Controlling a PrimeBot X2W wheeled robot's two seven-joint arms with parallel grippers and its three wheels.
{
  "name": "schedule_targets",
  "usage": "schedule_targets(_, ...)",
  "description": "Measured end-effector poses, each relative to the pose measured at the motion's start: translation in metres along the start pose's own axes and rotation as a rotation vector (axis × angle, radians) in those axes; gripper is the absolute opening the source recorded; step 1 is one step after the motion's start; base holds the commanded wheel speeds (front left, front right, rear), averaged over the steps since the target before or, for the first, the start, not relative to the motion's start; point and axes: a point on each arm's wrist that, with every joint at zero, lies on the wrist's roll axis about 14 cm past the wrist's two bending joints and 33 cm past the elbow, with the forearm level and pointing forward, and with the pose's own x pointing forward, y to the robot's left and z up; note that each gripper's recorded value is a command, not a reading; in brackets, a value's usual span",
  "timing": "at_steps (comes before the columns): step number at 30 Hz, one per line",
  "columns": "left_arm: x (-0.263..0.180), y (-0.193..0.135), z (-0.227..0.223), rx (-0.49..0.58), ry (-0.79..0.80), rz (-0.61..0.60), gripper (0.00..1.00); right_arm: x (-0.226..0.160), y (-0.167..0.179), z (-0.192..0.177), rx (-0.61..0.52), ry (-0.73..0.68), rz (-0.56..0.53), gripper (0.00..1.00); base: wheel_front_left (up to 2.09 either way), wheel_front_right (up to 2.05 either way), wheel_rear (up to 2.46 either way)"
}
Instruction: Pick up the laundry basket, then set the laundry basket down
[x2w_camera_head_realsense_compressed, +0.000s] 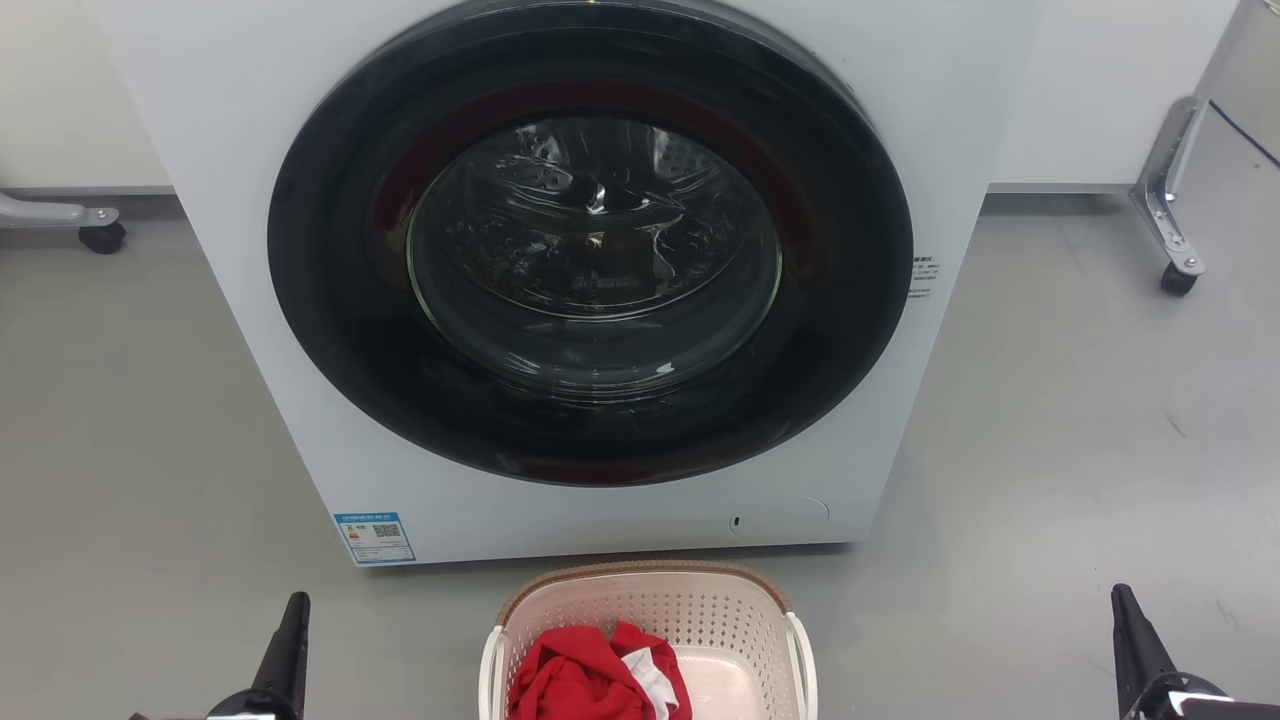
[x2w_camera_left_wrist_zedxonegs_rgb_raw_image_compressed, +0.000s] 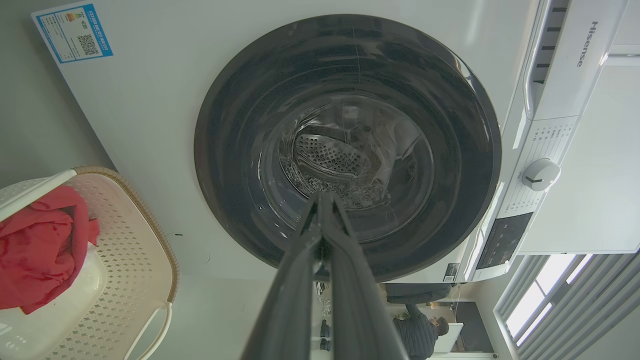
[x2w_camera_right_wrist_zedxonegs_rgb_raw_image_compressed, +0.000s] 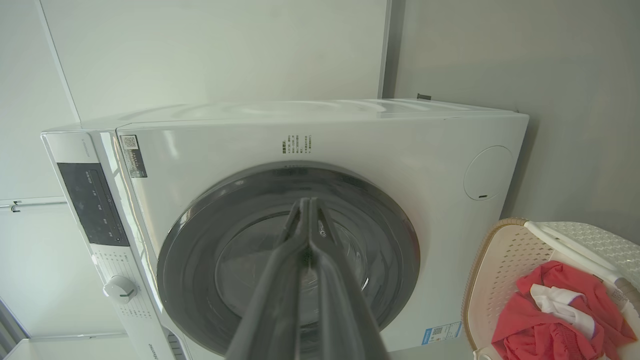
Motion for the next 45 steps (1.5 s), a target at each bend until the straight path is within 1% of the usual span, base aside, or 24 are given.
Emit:
schedule_targets(32,0.0,0.0,0.0,0.0,0.0,0.0,0.0,0.0,0.0,0.0,0.0,0.0,0.0,0.0,0.0,0.0,0.0)
schedule_targets(33,0.0,0.001,0.0,-0.001,0.0,0.004,1.0,0.0,-0.001,0.0,0.0,0.0,-0.004,1.0,0.0,0.0,0.0)
schedule_targets(37,-0.009,0.022,-0.003,-0.013,0.002,0.062,1.0,-0.008,-0.021,-0.003,0.013,0.0,-0.062,1.0,0.0,0.0,0.0)
schedule_targets(45,-0.007,0.019,-0.005,-0.01,0.002,0.054,1.0,-0.007,-0.019,-0.001,0.0,-0.013,-0.056,1.0,0.0,0.0,0.0)
